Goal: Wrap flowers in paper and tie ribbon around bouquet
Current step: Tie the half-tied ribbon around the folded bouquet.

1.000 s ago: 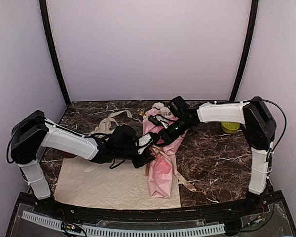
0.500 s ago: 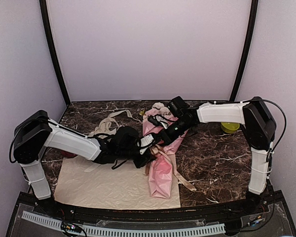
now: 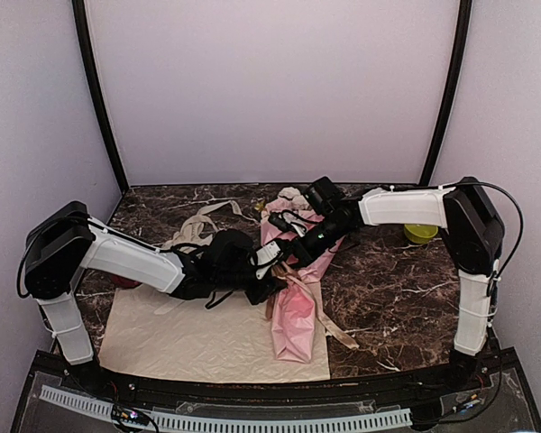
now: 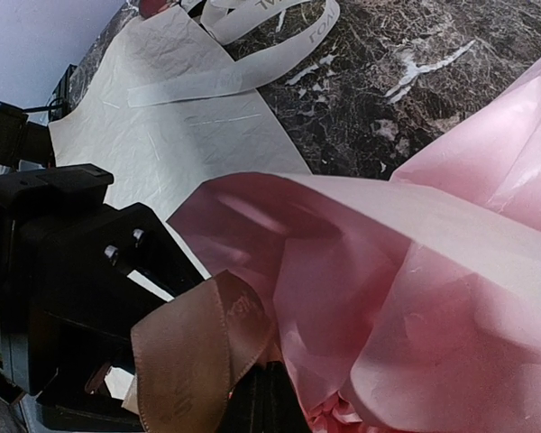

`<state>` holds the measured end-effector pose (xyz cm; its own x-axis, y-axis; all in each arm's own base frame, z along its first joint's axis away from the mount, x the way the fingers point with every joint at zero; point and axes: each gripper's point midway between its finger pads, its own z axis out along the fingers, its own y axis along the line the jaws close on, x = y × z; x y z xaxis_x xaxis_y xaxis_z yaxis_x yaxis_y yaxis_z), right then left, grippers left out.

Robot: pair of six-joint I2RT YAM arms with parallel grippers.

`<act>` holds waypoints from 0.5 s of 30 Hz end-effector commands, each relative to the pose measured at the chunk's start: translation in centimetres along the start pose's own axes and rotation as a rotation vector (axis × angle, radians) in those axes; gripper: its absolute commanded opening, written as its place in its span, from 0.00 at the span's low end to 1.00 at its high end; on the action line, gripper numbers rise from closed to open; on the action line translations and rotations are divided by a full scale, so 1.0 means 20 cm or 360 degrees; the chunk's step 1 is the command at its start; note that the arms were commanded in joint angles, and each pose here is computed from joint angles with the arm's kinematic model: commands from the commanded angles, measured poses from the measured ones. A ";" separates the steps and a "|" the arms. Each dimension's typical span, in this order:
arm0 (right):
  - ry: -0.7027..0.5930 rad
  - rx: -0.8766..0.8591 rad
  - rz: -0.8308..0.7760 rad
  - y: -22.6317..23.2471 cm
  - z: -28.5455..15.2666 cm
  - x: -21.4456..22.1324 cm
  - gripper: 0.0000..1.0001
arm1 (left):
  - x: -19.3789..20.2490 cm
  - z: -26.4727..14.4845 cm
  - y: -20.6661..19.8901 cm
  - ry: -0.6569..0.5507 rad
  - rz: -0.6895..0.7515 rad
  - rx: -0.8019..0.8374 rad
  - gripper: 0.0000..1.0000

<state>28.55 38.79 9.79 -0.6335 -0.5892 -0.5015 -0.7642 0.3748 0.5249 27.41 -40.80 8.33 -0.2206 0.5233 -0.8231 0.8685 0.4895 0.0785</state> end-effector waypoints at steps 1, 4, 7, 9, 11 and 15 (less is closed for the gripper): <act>-0.0014 -0.0007 -0.0051 0.04 -0.01 -0.03 0.00 | -0.09 -0.05 -0.01 -0.0089 -0.0041 0.0008 0.45; -0.0009 -0.0005 -0.0053 0.04 -0.01 -0.02 0.00 | -0.10 -0.07 -0.02 -0.0122 -0.0075 0.0049 0.49; 0.0003 -0.0003 -0.0049 0.03 0.00 -0.01 0.00 | -0.11 -0.09 -0.05 -0.0139 -0.0156 0.0136 0.50; 0.0005 -0.0002 -0.0051 0.03 -0.01 -0.01 0.00 | -0.10 -0.10 -0.04 -0.0136 -0.0238 0.0160 0.50; 0.0004 0.0002 -0.0052 0.03 -0.01 -0.01 0.00 | -0.08 -0.10 -0.02 -0.0128 -0.0323 0.0177 0.50; 0.0017 0.0002 -0.0042 0.03 0.00 0.00 0.00 | -0.07 -0.09 0.00 -0.0126 -0.0380 0.0215 0.50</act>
<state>28.27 38.58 9.61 -0.6306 -0.6002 -0.4921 -0.7649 0.3735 0.5247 26.94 -40.22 8.52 -0.3653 0.4209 -0.8303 0.8531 0.5084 -0.1176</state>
